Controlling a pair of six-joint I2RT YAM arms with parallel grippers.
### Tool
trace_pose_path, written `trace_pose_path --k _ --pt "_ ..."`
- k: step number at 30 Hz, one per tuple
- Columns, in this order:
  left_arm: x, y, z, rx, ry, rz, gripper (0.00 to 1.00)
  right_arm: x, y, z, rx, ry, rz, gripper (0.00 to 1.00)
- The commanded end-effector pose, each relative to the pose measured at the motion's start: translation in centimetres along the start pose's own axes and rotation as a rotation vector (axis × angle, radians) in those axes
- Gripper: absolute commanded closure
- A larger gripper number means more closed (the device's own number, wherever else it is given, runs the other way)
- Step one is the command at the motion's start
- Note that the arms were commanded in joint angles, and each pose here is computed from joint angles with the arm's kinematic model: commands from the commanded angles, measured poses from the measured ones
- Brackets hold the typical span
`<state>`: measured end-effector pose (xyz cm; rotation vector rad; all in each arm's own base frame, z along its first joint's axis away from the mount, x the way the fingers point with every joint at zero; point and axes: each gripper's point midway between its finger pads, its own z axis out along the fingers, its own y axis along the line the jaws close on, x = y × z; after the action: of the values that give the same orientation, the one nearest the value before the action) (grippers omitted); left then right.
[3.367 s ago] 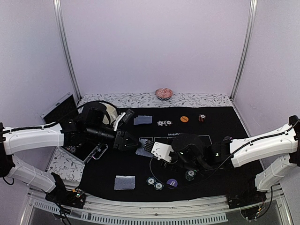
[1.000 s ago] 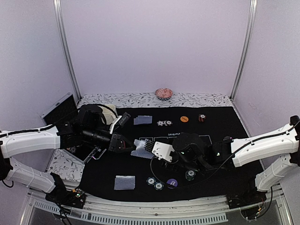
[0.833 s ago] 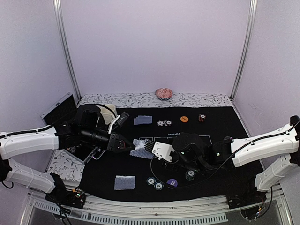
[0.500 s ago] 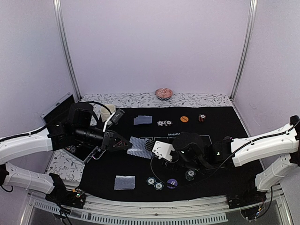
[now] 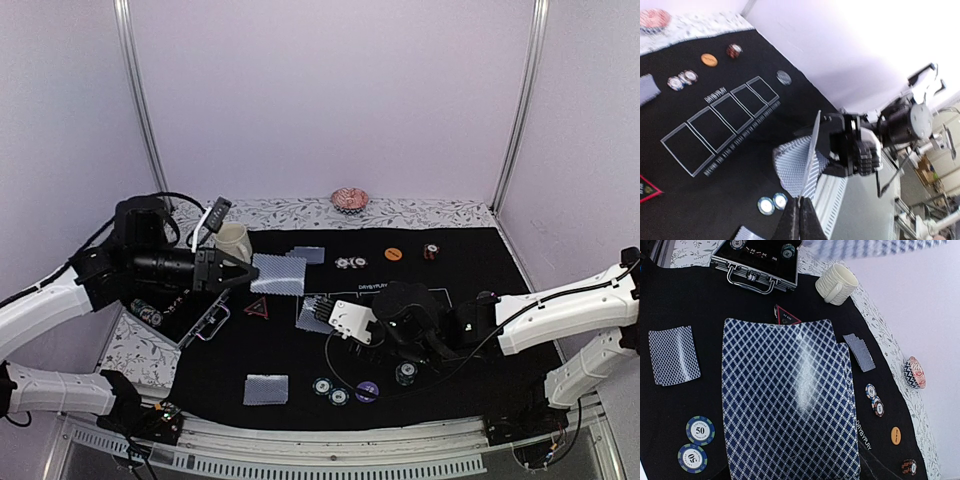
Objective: Distribute texas hold em gaming equipment
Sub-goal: Pick up the poker card from the face-down deck piles, then flop the poker card into the community card area.
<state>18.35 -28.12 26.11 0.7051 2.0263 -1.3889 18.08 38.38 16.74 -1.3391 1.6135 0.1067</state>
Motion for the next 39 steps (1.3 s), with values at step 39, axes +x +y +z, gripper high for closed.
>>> trace_pose_path --k 39 --pt "10.0 22.9 13.5 -0.973 0.551 0.864 1.00 -0.7 -3.4 -5.1 0.038 -0.062 0.094 0.43"
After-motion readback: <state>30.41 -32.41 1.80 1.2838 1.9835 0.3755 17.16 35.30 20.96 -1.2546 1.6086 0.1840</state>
